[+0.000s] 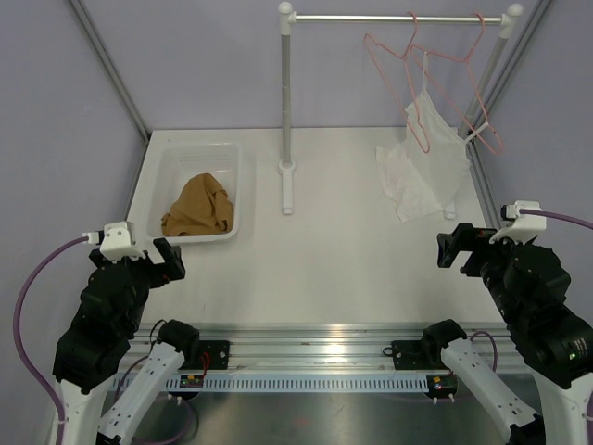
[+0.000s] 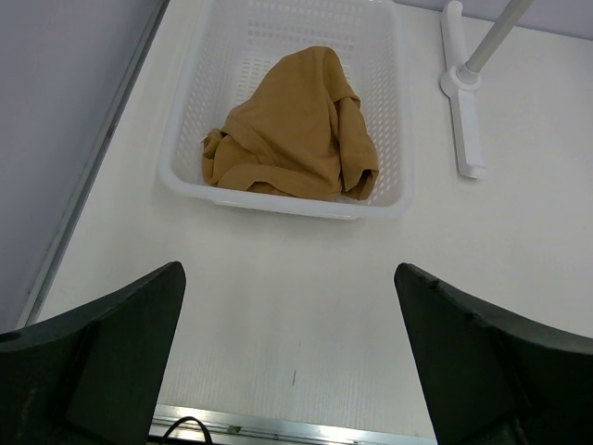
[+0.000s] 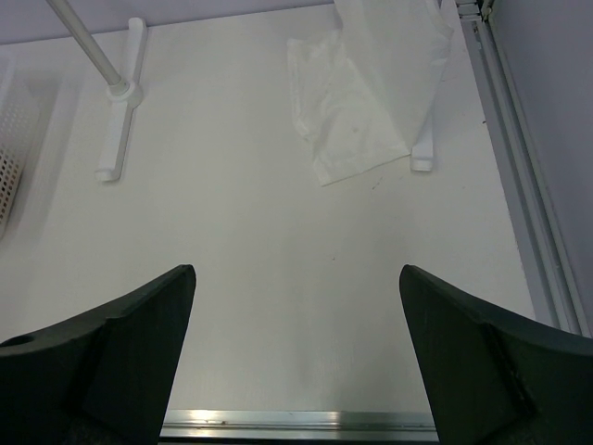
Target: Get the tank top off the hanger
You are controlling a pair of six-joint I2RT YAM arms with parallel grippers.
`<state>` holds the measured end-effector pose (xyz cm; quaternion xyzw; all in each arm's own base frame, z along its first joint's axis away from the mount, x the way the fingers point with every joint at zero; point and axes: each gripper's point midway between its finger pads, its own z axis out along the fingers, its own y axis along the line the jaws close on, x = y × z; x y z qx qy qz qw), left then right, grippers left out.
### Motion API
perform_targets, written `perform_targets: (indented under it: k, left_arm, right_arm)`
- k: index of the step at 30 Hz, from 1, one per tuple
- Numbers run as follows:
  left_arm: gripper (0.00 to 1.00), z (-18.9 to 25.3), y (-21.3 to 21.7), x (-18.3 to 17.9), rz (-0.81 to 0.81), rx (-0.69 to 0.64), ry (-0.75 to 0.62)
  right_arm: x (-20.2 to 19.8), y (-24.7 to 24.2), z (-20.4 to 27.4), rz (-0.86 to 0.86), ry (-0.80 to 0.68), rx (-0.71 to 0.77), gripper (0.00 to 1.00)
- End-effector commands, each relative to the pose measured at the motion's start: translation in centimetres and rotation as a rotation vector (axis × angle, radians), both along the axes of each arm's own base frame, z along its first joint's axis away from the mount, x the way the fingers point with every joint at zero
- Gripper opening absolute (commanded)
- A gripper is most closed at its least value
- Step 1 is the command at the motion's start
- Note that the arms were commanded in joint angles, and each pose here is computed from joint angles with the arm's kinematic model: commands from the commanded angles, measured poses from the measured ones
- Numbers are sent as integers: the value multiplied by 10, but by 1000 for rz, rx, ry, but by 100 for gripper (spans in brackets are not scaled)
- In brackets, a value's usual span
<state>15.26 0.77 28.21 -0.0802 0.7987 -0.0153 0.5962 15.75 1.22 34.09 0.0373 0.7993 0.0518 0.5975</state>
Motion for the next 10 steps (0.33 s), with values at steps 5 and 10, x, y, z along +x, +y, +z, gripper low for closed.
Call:
perform_targets:
  k: [5,10]
  left_arm:
    - [99,11,-8,8,-37,-8,-55]
    - [99,9,-9,10,-37,-6,-45]
  right_arm:
    - [10,4,0,2,5,-8,100]
    - [13,5,-5,2,33,-15,100]
